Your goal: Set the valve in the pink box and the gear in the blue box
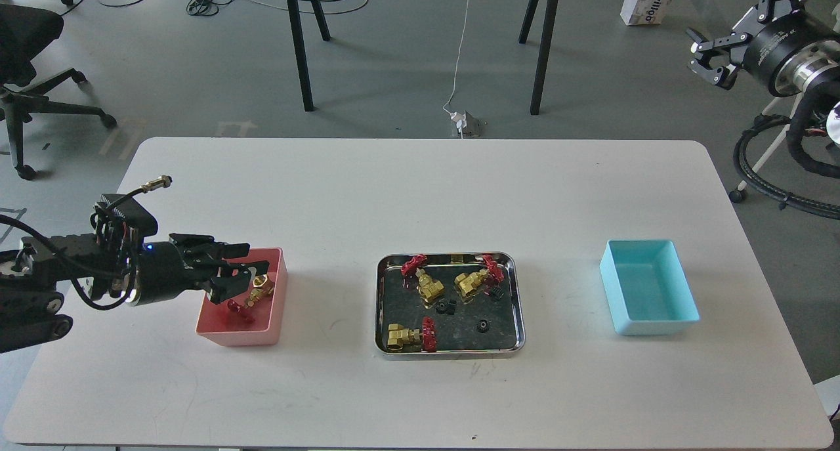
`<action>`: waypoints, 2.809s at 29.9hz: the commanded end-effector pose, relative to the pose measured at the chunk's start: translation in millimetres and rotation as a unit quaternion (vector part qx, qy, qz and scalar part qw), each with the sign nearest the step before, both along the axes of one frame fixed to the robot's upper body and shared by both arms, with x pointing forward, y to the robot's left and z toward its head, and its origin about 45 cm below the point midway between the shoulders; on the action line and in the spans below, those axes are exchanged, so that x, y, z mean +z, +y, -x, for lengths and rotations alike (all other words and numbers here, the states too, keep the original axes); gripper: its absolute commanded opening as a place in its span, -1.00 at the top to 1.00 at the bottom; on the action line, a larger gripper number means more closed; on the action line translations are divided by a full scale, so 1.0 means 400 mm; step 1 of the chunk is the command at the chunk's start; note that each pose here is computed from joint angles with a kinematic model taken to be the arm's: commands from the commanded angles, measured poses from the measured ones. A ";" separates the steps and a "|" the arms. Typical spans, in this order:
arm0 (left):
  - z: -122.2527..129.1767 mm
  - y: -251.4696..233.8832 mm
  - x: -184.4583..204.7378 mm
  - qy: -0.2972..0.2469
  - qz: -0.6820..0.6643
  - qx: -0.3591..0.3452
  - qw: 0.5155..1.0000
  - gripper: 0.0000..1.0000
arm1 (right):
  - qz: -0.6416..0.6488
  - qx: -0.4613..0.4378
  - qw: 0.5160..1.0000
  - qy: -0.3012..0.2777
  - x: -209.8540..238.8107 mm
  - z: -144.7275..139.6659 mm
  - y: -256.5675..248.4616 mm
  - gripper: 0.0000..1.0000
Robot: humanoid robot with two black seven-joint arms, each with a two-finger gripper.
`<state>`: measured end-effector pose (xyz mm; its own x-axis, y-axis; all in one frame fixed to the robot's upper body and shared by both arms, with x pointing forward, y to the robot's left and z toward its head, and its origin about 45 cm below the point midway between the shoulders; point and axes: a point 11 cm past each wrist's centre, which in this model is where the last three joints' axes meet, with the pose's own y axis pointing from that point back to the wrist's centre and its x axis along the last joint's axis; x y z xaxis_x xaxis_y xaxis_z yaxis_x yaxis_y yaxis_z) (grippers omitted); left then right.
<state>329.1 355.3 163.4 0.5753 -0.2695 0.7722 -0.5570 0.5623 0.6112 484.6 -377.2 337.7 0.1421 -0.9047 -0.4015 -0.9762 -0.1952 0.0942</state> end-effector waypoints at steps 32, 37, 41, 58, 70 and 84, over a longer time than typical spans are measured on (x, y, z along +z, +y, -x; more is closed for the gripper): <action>-0.165 -0.531 0.390 0.348 0.749 0.047 0.562 -0.78 | 0.717 0.634 0.268 -0.113 -0.408 0.359 0.588 -0.07; -0.164 -0.537 0.388 0.351 0.749 0.047 0.560 -0.79 | 0.711 0.647 0.252 -0.108 -0.459 0.376 0.610 -0.07; -0.160 -0.548 0.383 0.355 0.750 0.046 0.556 -0.79 | 0.712 0.649 0.248 -0.103 -0.492 0.375 0.628 -0.07; -0.161 -0.538 0.348 0.357 0.751 0.064 0.552 -0.82 | 0.705 0.658 0.250 -0.084 -0.582 0.394 0.658 -0.06; -0.158 -0.539 0.323 0.361 0.753 0.074 0.546 -0.83 | 0.702 0.662 0.249 -0.084 -0.596 0.405 0.669 0.24; -0.157 -0.540 0.323 0.362 0.753 0.074 0.544 -0.83 | 0.717 0.639 0.269 -0.074 -0.541 0.349 0.626 0.70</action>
<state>392.0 139.1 292.5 0.8056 0.4466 -0.3894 -0.5836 0.7117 -0.3911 334.4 -121.5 109.0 0.6113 0.7311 0.3031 -0.1872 -0.2386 0.9529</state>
